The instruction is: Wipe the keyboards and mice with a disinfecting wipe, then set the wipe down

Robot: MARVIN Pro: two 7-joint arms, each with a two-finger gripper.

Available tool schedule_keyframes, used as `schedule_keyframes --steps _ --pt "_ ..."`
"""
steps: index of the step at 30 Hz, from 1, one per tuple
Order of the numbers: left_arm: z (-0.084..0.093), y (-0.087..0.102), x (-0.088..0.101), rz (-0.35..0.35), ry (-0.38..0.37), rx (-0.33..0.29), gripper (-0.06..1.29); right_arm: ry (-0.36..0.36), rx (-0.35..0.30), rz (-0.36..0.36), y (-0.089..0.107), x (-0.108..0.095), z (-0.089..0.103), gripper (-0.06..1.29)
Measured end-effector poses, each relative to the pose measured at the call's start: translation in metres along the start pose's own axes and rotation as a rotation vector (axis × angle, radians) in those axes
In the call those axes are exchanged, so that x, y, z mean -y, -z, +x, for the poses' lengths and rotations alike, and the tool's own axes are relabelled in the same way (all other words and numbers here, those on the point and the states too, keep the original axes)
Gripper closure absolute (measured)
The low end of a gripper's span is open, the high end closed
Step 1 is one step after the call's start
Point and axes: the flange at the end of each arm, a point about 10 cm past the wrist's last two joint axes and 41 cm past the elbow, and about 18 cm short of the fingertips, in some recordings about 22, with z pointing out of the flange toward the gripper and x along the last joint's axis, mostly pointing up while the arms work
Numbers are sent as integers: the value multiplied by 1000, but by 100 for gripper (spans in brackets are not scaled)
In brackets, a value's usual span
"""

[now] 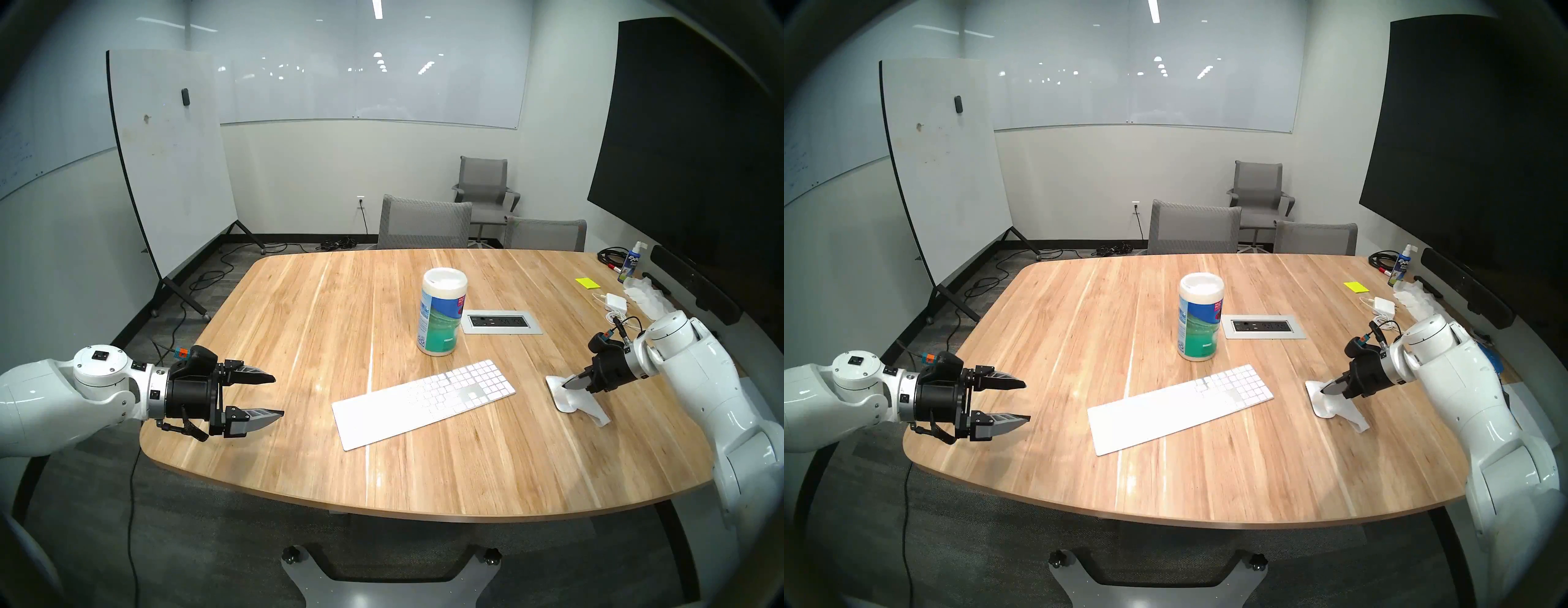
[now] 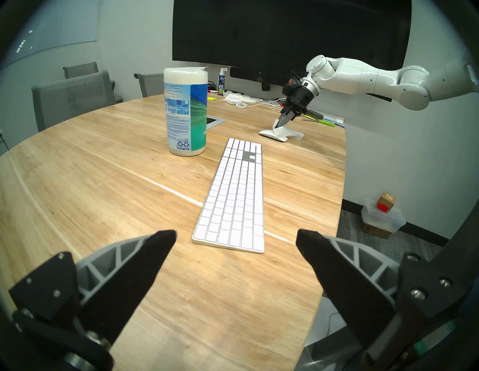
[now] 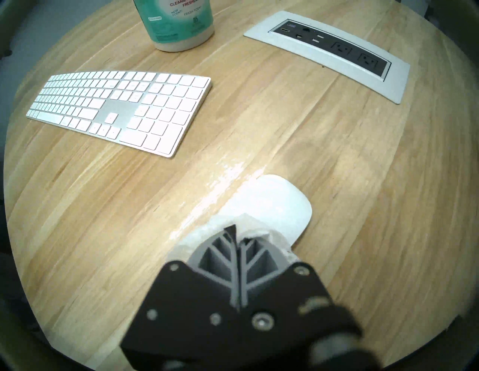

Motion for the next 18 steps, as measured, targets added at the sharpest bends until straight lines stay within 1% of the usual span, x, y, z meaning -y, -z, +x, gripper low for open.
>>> schedule_keyframes --steps 10,18 --pt "0 0 0 0 0 0 -4 30 2 31 9 -1 -6 125" --pt "0 0 0 0 0 0 -4 57 19 79 11 10 -19 125"
